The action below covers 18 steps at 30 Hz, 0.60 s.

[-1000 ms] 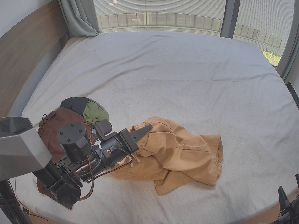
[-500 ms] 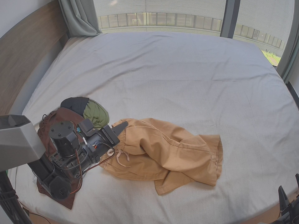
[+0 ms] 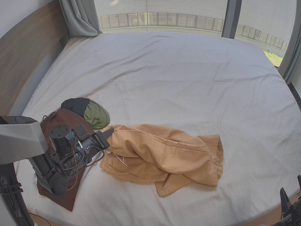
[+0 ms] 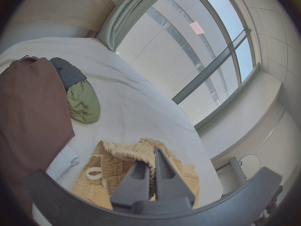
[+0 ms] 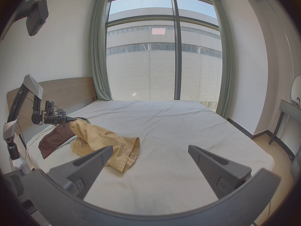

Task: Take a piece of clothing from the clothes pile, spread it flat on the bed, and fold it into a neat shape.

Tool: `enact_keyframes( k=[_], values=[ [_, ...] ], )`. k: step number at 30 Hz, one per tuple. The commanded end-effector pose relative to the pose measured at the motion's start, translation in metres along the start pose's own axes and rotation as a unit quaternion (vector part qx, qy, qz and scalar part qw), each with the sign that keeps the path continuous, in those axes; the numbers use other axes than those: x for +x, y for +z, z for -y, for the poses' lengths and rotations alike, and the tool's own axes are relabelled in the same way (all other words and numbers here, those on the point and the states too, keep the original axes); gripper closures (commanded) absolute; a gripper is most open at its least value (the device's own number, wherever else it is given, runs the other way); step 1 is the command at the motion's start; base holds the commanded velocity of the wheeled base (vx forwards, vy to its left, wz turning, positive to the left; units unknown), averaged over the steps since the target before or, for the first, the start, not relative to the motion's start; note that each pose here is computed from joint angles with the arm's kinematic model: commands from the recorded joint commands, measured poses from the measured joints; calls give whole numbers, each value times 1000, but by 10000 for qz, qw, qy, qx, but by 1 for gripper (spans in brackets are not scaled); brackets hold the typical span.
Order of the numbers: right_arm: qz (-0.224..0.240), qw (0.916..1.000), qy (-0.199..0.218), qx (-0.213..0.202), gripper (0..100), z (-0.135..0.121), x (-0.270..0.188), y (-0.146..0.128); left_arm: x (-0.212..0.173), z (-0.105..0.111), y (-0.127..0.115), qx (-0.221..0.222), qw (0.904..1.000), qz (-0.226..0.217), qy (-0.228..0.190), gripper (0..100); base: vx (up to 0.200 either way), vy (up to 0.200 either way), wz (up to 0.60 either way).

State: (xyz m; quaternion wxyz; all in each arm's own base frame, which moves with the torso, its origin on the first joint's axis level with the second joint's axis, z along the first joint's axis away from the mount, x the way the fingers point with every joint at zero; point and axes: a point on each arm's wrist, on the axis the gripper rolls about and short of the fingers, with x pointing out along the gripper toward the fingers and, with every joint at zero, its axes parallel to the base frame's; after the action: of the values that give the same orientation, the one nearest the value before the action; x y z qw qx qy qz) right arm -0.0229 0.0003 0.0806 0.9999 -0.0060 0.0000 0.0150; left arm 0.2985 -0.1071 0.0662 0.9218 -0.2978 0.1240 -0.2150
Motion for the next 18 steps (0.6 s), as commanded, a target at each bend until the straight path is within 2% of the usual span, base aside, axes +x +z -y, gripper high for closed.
enact_keyframes(
  k=[1,8,18],
  values=[
    [-6,10000,19,-2,0,0,0,-5,1,-9,0,-29,9999,2,135,100,0,0,0],
    [-6,10000,11,-17,0,0,0,-5,1,-17,2,-47,9997,47,243,100,0,0,0],
    [-6,10000,19,-2,0,0,0,-5,1,-16,5,-33,9997,97,235,100,0,0,0]
  ],
)
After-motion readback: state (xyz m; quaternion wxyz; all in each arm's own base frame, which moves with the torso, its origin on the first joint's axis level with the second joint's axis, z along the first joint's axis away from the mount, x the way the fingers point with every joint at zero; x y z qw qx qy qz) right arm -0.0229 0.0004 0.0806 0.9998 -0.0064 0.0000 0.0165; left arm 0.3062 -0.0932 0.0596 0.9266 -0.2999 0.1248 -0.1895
